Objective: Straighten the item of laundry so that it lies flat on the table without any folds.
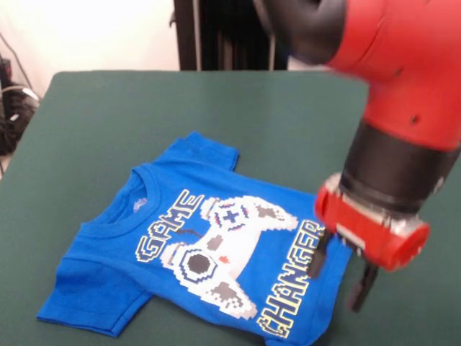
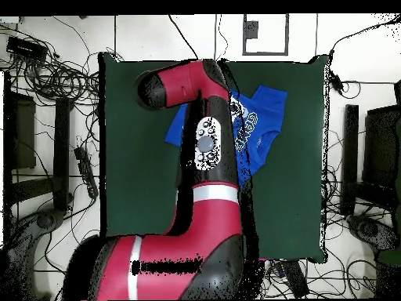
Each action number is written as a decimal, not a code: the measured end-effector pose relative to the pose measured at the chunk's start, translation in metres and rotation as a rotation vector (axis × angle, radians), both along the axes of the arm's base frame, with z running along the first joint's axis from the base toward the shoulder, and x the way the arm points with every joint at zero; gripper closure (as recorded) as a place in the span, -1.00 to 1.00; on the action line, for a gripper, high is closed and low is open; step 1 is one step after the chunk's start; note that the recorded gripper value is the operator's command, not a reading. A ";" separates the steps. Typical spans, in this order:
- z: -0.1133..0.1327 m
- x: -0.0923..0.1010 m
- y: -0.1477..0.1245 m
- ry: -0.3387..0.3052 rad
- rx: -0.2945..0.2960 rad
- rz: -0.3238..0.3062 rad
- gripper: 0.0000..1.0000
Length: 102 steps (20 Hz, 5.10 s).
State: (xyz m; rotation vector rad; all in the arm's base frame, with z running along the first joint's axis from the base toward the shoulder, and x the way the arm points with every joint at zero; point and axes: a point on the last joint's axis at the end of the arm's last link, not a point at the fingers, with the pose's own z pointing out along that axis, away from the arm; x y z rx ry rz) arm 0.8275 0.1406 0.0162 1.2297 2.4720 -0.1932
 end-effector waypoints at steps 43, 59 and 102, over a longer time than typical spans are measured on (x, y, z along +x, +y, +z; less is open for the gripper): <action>-0.035 -0.137 -0.122 0.183 -0.381 -0.607 -1.00; -0.083 -0.151 -0.169 0.130 -0.427 -0.540 -1.00; -0.092 -0.149 -0.240 0.038 -0.450 -0.507 -1.00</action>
